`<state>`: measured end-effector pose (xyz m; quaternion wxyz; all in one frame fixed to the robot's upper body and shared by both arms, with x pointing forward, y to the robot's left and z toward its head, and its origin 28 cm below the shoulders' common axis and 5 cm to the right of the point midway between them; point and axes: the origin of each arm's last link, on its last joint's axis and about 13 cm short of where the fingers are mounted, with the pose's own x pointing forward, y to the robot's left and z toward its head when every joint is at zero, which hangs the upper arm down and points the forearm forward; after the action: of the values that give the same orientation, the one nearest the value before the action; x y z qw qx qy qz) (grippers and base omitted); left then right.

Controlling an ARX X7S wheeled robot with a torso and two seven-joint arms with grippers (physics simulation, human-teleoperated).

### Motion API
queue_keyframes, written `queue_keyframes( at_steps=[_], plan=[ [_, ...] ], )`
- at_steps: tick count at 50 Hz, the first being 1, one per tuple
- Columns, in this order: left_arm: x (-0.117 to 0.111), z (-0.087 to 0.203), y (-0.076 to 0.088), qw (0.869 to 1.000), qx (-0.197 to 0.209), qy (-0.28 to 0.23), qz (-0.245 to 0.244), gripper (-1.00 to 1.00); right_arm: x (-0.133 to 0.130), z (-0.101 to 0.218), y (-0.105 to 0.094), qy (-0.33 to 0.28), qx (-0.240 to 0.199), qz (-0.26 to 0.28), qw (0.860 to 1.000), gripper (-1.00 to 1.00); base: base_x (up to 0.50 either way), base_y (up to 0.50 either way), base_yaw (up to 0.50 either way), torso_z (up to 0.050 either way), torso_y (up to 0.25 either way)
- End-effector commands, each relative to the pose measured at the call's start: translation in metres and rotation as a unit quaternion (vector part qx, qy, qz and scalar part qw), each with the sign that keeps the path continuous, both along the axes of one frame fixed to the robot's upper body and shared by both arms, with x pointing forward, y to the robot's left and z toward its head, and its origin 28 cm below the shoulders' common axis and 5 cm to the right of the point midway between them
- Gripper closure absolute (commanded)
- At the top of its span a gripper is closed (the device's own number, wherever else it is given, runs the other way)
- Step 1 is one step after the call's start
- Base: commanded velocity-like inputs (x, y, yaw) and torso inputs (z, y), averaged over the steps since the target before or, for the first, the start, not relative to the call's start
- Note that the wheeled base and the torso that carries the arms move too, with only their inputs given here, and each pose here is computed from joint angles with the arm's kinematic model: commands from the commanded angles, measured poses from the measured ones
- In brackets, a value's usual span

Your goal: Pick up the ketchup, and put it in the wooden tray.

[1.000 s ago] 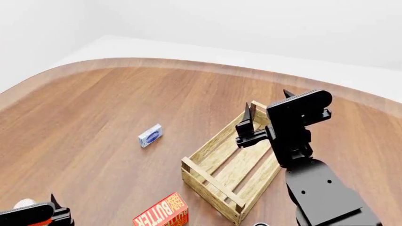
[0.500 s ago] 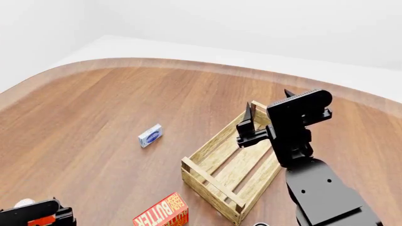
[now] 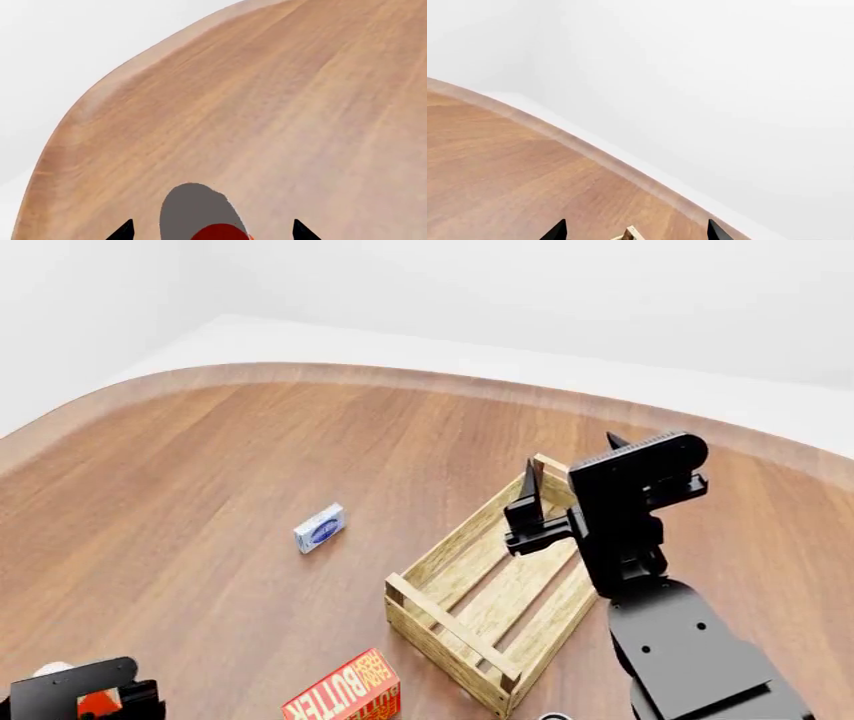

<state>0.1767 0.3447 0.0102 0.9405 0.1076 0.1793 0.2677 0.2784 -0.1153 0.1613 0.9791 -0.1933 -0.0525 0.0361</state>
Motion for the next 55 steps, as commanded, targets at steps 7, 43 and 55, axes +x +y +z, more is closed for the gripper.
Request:
queue_keyframes(
  at_steps=[7,43,55],
  plan=[
    [0.022,-0.016,0.005,0.999,-0.004,0.025,0.02,-1.0,-0.001,-0.001,-0.001,0.003,0.0,-0.006,1.0,-1.0,0.0,0.0,0.0,0.0,0.0],
    [0.087,0.108,-0.02,0.976,0.022,-0.192,-0.103,1.0,-0.001,0.011,-0.013,-0.011,0.019,-0.03,0.999,-1.0,0.0,0.0,0.0,0.0,0.0],
    [0.142,0.181,-0.063,0.945,0.028,-0.216,-0.244,1.0,-0.008,0.029,-0.03,-0.022,0.037,-0.056,0.998,-1.0,0.0,0.0,0.0,0.0,0.0]
  ],
)
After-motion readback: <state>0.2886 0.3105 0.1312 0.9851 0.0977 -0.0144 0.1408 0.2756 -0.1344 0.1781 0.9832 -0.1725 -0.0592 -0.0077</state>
